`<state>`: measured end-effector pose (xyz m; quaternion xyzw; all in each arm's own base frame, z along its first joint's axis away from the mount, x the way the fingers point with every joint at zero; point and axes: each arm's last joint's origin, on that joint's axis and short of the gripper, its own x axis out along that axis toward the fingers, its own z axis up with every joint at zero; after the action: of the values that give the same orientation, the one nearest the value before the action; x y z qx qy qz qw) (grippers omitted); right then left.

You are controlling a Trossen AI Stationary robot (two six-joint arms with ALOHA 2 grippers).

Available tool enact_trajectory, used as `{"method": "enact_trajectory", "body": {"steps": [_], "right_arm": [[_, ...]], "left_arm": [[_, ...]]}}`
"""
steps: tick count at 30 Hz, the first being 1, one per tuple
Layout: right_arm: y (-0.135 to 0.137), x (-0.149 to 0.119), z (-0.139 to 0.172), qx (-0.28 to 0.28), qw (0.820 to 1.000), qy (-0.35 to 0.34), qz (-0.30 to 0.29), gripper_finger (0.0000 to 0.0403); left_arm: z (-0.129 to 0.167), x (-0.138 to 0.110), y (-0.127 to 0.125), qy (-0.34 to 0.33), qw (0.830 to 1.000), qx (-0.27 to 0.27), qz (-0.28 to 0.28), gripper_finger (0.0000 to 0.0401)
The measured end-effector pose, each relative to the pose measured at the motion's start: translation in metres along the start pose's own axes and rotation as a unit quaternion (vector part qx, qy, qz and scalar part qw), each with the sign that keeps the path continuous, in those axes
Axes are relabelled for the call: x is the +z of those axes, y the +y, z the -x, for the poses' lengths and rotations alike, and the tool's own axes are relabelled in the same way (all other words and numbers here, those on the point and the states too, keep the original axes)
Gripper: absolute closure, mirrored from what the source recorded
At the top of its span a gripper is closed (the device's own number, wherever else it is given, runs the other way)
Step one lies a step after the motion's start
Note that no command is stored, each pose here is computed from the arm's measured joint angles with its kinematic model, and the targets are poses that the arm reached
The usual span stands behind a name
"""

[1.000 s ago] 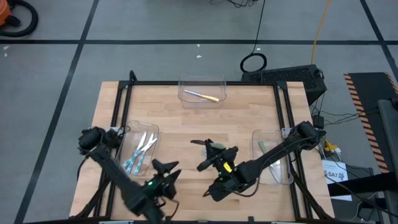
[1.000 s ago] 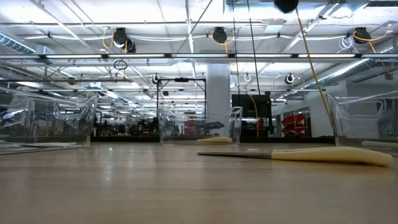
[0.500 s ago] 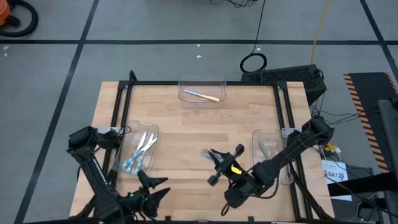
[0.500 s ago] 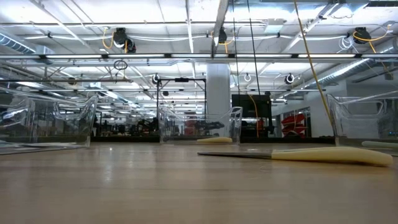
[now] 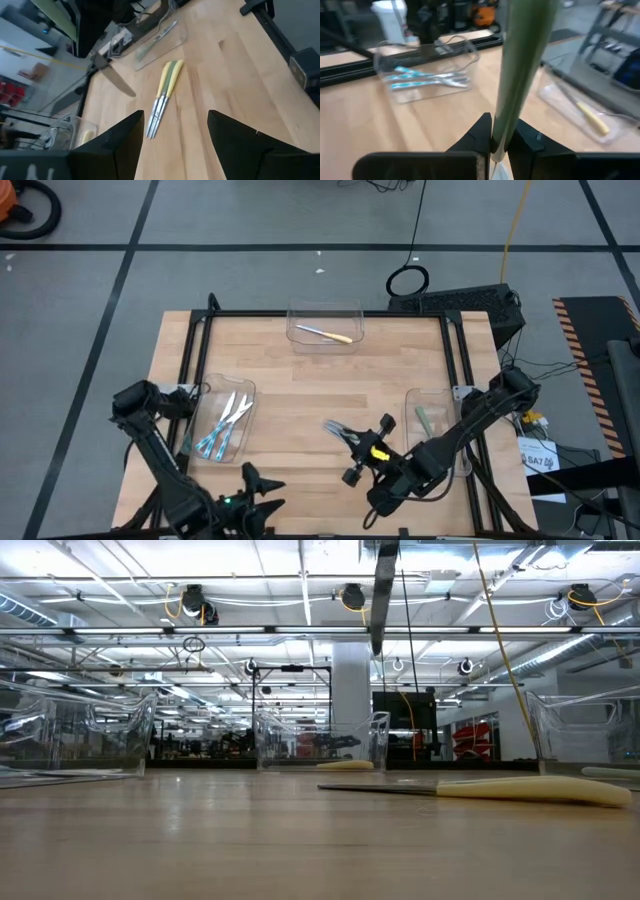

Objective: Sort silverware by color (type)
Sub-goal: Put the left green knife into the bottom right transparent bin

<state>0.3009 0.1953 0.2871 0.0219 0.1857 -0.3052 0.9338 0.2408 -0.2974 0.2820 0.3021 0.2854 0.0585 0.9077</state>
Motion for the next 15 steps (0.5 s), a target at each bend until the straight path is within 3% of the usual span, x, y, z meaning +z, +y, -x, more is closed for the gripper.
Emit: {"method": "enact_trajectory", "body": {"steps": [9,15], "right_arm": [[-0.017,0.011,0.03,0.061,0.996,0.05,-0.046,0.037],[-0.036,0.021,0.048,0.083,0.99,0.079,-0.081,0.037]], "left_arm": [[-0.005,0.009,0.072,0.011,0.998,-0.046,-0.042,0.0174],[-0.025,-0.015,0.102,0.005,0.998,-0.062,-0.005,0.0174]]}}
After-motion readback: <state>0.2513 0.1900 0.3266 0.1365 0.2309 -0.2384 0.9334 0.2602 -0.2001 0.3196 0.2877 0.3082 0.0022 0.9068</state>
